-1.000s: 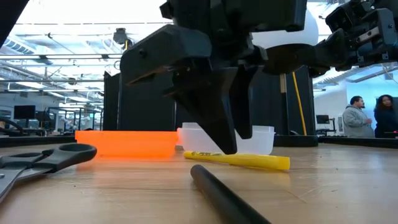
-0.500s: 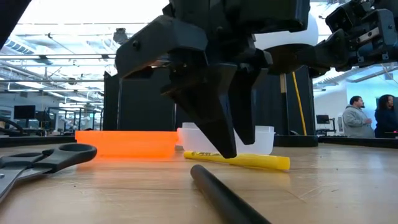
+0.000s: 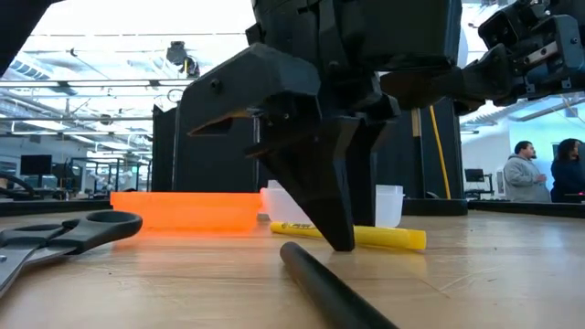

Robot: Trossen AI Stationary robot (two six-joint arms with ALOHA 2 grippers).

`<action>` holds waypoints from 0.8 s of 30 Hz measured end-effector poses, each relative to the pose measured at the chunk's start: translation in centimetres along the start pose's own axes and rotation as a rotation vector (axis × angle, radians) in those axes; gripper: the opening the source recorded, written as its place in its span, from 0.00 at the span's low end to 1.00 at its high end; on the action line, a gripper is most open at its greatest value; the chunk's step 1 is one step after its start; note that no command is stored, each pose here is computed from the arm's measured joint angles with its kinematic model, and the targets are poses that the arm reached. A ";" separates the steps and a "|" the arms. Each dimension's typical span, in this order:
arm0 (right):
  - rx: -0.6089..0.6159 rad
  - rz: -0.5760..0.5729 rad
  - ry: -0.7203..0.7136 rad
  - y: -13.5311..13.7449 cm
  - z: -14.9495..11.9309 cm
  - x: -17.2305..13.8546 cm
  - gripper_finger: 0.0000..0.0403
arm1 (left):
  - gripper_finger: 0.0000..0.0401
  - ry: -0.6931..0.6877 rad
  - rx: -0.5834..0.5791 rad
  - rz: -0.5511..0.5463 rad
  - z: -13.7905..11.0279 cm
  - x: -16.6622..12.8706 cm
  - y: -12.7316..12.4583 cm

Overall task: Pick & place school supplies into a supply box
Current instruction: Put the yellow pen into the supply box

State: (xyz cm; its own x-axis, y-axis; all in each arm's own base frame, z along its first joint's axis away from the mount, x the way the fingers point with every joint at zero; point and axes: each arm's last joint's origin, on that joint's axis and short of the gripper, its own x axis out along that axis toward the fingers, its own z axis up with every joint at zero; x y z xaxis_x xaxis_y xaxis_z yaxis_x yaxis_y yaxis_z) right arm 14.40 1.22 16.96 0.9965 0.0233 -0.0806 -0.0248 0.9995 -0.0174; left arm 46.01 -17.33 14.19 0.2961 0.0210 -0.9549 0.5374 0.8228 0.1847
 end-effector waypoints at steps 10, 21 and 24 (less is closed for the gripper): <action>0.000 0.000 0.007 0.0 -0.1 0.0 0.00 | 0.07 -0.063 -0.165 0.018 0.4 0.5 1.2; -0.001 0.000 0.017 0.0 -0.2 0.0 0.00 | 0.01 -0.131 -0.549 -0.020 0.9 -1.3 1.2; -0.001 0.000 0.020 0.0 -0.2 0.0 0.00 | 0.00 -0.147 -0.729 -0.029 0.9 -2.2 1.8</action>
State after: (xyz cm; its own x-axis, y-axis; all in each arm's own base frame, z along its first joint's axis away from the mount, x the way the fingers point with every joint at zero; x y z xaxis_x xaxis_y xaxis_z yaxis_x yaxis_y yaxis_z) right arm 14.38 1.22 16.77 0.9947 0.0231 -0.1004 -0.0251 0.9995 -0.0188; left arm 47.02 -16.43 16.79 0.4196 -0.0403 -0.9068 -0.0983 0.9911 -0.0895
